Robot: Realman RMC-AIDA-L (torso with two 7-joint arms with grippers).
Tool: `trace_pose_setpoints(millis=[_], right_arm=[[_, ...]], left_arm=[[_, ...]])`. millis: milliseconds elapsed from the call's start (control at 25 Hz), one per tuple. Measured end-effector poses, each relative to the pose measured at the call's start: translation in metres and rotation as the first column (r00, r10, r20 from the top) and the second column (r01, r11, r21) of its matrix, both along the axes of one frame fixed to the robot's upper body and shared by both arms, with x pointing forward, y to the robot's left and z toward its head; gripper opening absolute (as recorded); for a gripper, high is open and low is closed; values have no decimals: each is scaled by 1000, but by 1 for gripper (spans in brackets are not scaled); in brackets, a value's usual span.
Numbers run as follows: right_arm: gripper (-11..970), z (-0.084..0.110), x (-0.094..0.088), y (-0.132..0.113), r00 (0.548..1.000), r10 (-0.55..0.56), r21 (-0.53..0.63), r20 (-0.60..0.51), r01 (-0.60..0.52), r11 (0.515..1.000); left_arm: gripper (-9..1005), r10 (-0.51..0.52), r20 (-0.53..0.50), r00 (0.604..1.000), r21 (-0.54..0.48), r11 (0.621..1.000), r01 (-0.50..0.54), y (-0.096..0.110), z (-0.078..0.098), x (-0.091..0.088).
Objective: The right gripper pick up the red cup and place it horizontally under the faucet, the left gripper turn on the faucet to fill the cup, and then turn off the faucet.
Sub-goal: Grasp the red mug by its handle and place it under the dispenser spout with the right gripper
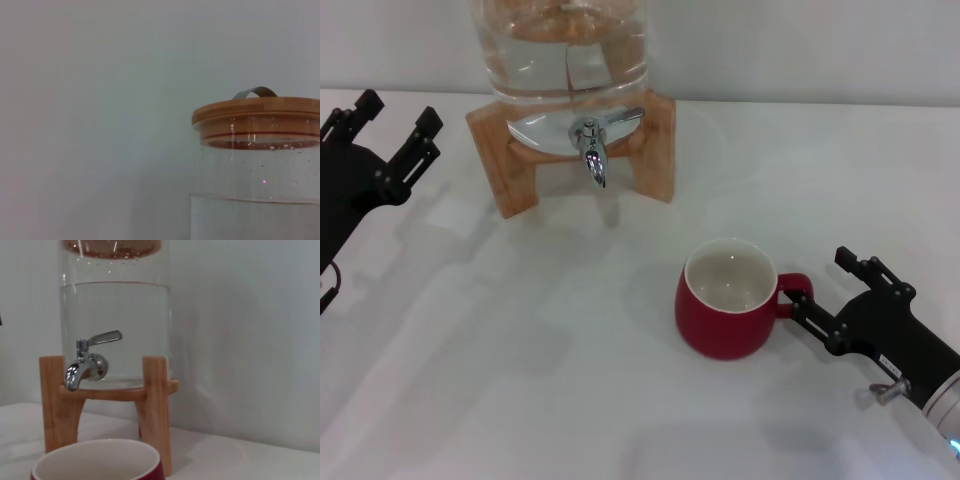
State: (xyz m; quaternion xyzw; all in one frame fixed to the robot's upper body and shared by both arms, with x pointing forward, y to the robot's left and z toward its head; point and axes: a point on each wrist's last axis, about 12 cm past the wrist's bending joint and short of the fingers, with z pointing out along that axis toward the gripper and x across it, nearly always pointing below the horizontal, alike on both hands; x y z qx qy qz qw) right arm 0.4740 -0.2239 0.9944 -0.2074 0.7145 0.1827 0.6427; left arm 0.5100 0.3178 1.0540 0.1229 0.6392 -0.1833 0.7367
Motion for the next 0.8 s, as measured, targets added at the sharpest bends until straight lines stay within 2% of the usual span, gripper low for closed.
trace_pose_setpoints(millis=[800], right_arm=[[748, 1, 6, 4, 1000, 9, -6, -2, -9, 1000]], left_arm=[[761, 0, -2, 1000, 5, 1000, 0, -1, 1, 3]])
